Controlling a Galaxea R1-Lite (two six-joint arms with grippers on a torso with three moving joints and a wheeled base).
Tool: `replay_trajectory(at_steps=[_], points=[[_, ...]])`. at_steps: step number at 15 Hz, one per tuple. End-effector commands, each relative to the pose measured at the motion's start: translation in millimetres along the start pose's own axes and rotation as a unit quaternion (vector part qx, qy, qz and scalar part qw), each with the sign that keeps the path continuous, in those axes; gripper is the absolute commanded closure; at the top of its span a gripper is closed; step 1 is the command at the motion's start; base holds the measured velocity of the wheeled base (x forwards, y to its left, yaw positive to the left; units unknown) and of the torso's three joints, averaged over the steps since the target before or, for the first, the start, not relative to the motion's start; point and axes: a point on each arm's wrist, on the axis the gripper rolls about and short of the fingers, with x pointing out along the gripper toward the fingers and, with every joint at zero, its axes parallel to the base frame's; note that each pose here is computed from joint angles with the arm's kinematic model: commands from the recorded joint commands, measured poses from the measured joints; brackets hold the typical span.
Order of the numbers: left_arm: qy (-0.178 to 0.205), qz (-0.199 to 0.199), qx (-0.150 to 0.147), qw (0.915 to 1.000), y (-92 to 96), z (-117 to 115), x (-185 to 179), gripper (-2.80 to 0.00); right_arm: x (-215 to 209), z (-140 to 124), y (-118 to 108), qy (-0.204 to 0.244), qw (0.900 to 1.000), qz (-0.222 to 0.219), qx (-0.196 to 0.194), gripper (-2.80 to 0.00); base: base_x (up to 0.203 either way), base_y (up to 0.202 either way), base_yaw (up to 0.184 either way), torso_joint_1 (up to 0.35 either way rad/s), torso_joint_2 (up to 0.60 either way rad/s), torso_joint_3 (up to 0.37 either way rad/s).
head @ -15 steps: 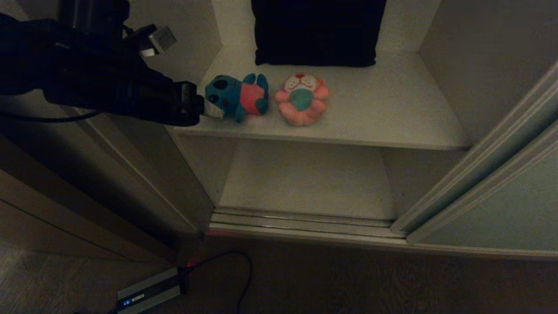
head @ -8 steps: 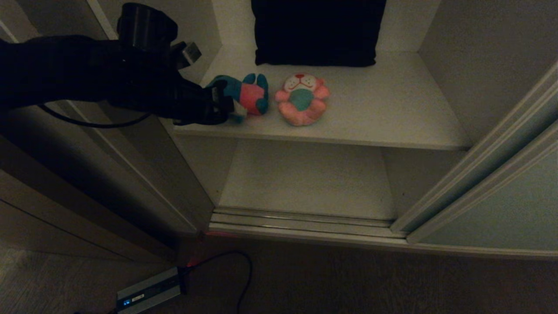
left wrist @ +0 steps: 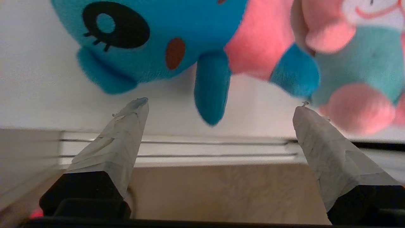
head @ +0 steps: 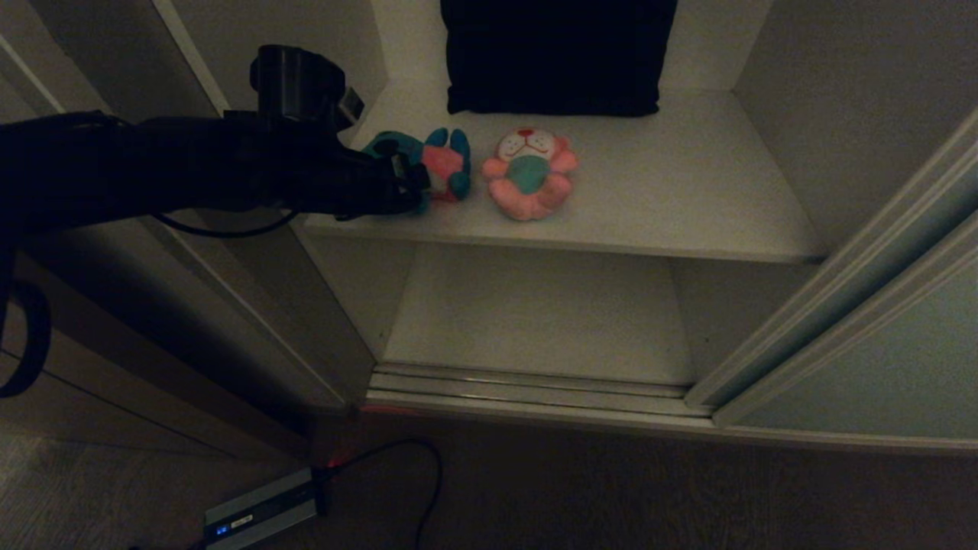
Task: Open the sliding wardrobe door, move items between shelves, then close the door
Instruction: Place the blue doll on the lower shelf
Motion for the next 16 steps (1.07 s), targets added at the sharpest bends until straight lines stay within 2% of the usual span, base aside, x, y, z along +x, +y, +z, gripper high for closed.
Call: replay_trajectory(at_steps=[1,5,10,14,15,16], points=[[-0.003,-0.005,-0.016,0.9999,-0.3,-3.8,8.2,-2.8,0.3,-1.0,0.0,0.002,1.0,0.0,0.0,0.0,0.0,0.0,0.0,0.0,0.0,0.0],[-0.055,-0.027,-0.012,0.998,-1.2,0.8,19.0,-2.8,0.3,-1.3,0.0,0.002,1.0,0.0,0.0,0.0,0.0,0.0,0.0,0.0,0.0,0.0],[-0.052,-0.028,-0.014,0.9981,3.7,-11.7,39.0,-2.8,0.4,-1.0,0.0,0.003,1.0,0.0,0.0,0.0,0.0,0.0,0.0,0.0,0.0,0.0],[-0.065,-0.032,-0.011,0.9973,4.3,-10.6,41.5,-2.8,0.4,-1.2,0.0,0.003,1.0,0.0,0.0,0.0,0.0,0.0,0.0,0.0,0.0,0.0],[-0.069,-0.033,-0.013,0.997,4.6,-11.1,43.3,0.0,0.4,-1.3,0.0,0.003,1.0,0.0,0.0,0.0,0.0,0.0,0.0,0.0,0.0,0.0],[-0.071,-0.033,-0.013,0.9968,4.8,-11.2,44.0,0.0,0.4,-1.3,0.0,0.003,1.0,0.0,0.0,0.0,0.0,0.0,0.0,0.0,0.0,0.0]])
